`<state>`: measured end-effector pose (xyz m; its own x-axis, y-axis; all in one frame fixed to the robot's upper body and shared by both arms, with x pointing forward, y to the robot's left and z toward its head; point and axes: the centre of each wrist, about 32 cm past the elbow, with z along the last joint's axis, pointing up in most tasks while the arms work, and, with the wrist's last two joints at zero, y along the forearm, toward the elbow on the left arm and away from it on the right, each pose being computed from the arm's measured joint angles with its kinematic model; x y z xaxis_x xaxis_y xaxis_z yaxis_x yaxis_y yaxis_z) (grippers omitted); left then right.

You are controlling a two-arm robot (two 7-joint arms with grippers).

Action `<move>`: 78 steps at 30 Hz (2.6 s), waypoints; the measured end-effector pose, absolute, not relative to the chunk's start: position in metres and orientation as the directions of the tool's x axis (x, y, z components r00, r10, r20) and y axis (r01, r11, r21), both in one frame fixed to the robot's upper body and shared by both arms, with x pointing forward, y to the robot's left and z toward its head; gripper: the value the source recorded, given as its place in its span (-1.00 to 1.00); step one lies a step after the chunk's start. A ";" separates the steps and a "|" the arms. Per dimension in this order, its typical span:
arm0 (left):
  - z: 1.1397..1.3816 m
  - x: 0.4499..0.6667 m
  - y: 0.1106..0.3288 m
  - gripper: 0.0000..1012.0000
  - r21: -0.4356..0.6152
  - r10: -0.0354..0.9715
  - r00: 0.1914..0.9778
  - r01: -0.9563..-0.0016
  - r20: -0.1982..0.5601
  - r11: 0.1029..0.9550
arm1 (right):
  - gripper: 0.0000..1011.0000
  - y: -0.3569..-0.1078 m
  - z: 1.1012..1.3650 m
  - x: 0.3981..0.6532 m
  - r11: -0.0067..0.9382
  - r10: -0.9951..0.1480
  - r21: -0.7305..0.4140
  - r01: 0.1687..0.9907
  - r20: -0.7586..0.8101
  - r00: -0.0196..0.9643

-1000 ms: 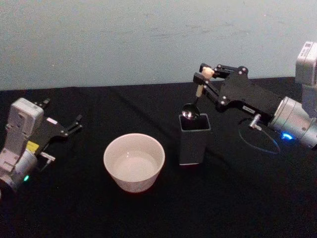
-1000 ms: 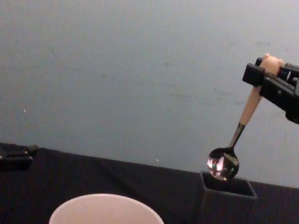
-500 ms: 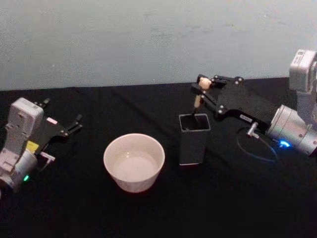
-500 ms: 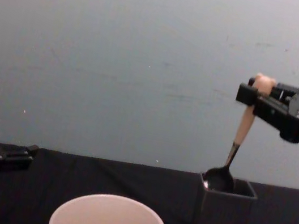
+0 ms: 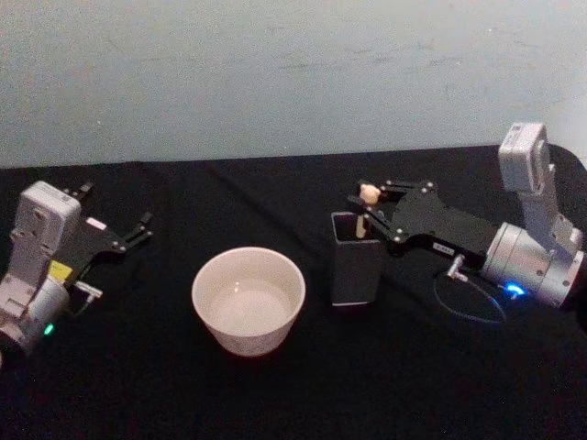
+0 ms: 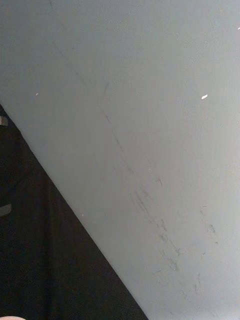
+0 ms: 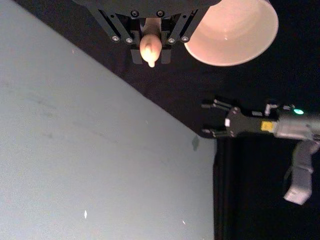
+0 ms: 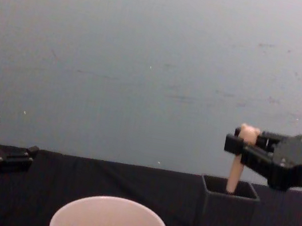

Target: Pick up the stirring spoon with one hand, stir inside the cup, then place it back in its original position.

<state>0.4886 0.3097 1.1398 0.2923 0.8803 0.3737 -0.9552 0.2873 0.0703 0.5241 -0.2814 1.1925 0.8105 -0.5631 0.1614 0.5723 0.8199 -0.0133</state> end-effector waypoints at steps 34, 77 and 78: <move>1.140 0.489 0.310 0.98 0.070 0.880 0.292 -0.955 0.374 0.287 | -0.58 -0.277 1.172 0.532 0.786 -0.604 -0.079 0.614 0.117 0.788; 1.140 0.489 0.310 0.98 0.070 0.880 0.292 -0.955 0.374 0.287 | 0.98 -0.277 1.195 0.529 0.718 -0.695 0.101 0.689 0.161 0.700; 1.140 0.489 0.310 0.98 0.070 0.880 0.292 -0.955 0.374 0.287 | 0.98 -0.278 1.197 0.528 0.706 -0.708 0.114 0.699 0.161 0.688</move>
